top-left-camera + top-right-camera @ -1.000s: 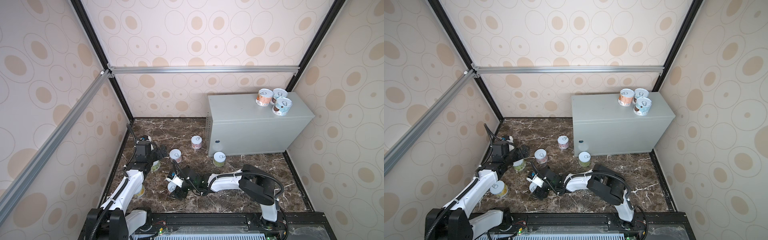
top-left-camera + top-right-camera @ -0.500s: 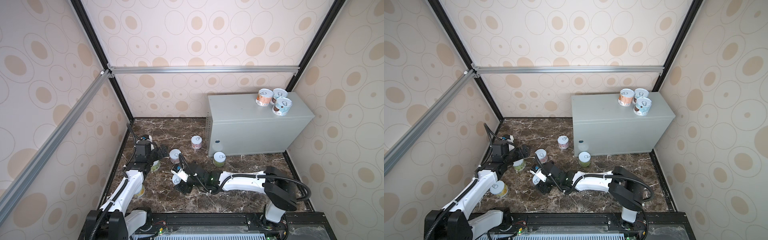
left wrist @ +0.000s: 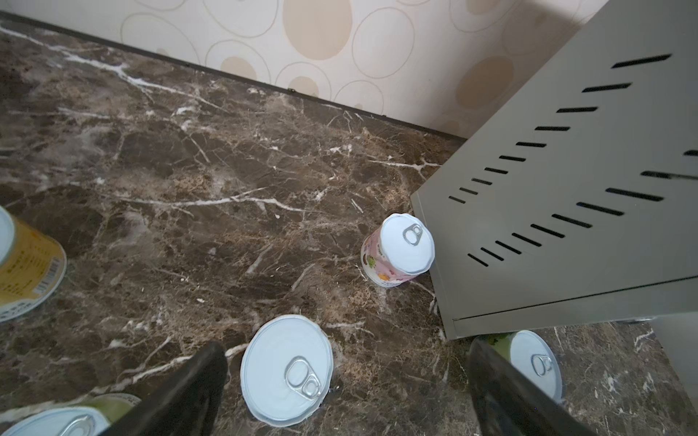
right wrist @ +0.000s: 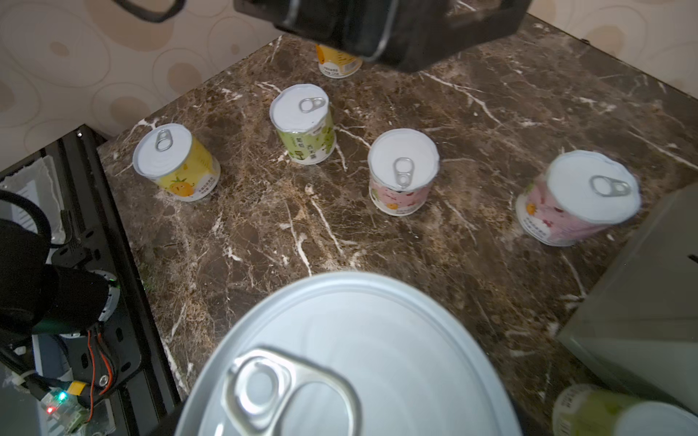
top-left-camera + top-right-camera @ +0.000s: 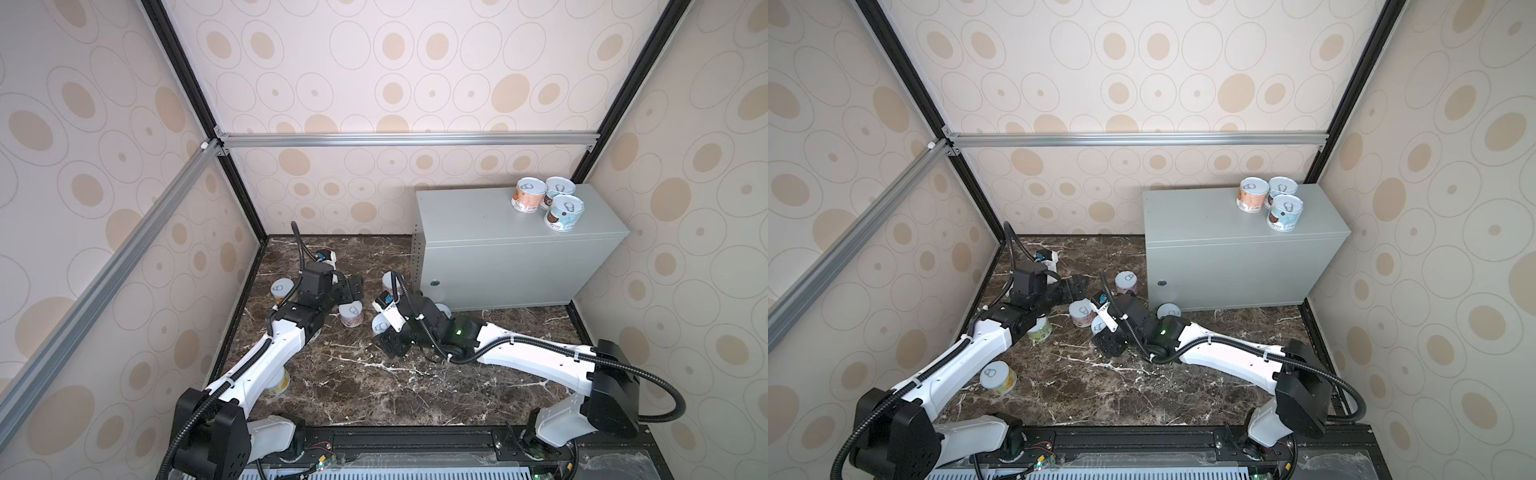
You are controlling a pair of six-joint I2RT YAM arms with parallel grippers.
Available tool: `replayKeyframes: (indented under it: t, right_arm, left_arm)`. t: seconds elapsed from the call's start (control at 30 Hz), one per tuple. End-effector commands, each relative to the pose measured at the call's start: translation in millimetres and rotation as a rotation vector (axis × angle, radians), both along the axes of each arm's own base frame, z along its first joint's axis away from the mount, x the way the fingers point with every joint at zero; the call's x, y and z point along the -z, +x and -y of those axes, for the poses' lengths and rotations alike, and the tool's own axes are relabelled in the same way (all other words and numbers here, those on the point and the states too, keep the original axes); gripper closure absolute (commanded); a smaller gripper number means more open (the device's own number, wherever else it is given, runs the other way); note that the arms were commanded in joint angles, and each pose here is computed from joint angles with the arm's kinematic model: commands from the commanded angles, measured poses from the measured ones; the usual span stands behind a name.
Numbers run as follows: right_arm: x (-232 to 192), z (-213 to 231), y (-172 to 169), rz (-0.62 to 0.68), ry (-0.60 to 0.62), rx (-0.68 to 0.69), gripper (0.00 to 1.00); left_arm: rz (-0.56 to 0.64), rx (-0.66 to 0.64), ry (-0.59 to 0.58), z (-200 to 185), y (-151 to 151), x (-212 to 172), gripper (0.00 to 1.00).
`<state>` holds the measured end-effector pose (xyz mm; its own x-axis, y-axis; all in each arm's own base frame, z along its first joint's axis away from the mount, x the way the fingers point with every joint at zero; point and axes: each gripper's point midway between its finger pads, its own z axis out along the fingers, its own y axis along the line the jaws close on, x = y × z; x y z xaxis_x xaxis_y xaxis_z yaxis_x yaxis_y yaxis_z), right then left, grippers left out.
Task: Place and organize the canned foods onto the counter
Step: 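Lift the white-lidded can with the right gripper up toward the cabinet top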
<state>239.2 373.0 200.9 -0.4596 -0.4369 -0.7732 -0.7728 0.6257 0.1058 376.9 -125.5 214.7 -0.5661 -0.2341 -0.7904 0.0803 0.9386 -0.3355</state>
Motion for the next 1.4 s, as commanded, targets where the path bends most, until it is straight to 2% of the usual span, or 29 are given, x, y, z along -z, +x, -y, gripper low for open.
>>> replayKeyframes:
  t: [0.0,0.33,0.5,0.9,1.37]
  right_arm:
    - [-36,27,17,-0.002,0.035,0.097,0.53]
    - [-90,101,53,0.036,-0.014,0.276,0.53]
    - [-129,138,66,0.091,0.011,0.378,0.52]
    - [-196,210,90,0.179,-0.03,0.619,0.53]
    - [-248,250,112,0.265,-0.109,0.762,0.54]
  left_arm:
    - [0.061,0.005,0.053,6,7,-27,0.01]
    - [0.103,0.076,0.077,25,4,-55,0.01]
    - [0.109,0.105,0.086,28,-2,-59,0.01]
    - [0.1,0.145,0.115,29,-10,-44,0.01]
    - [0.107,0.18,0.078,36,-17,-42,0.01]
